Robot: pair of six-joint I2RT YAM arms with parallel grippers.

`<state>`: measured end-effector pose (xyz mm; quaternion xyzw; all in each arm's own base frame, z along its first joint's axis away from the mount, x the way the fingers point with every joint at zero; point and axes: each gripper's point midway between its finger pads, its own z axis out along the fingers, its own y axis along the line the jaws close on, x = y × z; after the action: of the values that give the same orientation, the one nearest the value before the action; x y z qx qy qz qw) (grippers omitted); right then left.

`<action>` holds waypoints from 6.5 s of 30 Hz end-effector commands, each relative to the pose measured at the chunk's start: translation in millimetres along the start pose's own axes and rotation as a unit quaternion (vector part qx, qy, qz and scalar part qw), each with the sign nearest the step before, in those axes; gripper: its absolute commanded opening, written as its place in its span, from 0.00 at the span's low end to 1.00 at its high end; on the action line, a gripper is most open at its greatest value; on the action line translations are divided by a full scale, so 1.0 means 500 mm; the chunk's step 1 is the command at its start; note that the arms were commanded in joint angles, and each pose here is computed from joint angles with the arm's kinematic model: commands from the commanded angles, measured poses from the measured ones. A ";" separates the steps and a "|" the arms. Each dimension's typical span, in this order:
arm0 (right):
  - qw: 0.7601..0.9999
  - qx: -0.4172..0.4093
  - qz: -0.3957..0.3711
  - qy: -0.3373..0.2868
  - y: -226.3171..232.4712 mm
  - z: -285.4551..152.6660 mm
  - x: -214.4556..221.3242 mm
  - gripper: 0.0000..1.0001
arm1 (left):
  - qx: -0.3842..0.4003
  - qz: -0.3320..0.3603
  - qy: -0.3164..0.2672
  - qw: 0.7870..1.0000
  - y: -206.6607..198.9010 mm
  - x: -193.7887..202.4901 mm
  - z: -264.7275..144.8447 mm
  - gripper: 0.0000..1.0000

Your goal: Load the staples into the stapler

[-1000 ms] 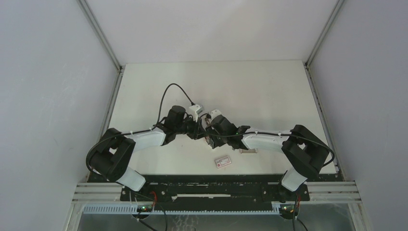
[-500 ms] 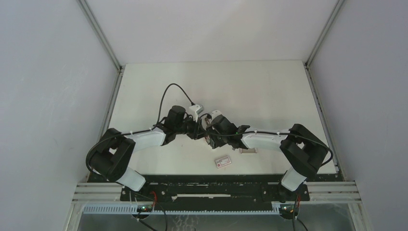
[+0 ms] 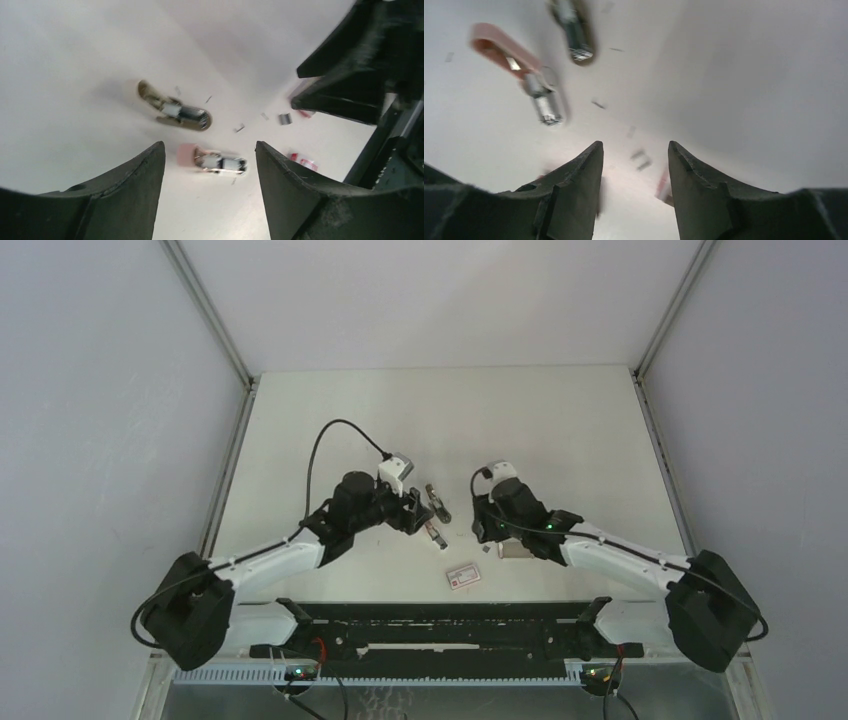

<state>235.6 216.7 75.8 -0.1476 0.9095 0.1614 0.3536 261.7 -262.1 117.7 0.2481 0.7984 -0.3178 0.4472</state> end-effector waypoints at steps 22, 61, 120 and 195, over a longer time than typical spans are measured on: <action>0.966 0.042 0.195 -0.162 -0.210 -0.114 -0.035 0.49 | -0.054 0.013 0.118 0.991 -0.278 0.105 0.213 0.53; 0.968 0.048 0.199 -0.143 -0.216 -0.091 -0.019 0.48 | -0.100 0.036 0.152 0.983 -0.256 0.159 0.250 0.23; 0.762 -0.535 0.091 -0.354 0.211 -0.458 -0.189 0.47 | 0.370 -0.130 -0.141 0.909 -0.433 -0.207 -0.196 0.16; 0.969 -0.167 -0.051 -0.176 0.080 -0.134 -0.173 0.07 | -0.108 -0.136 -0.100 0.980 0.050 -0.078 -0.154 0.77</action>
<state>222.1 246.0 228.4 -0.1847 0.7359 0.4155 0.5017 242.2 -218.8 192.9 0.0700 0.7907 -0.3769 0.4774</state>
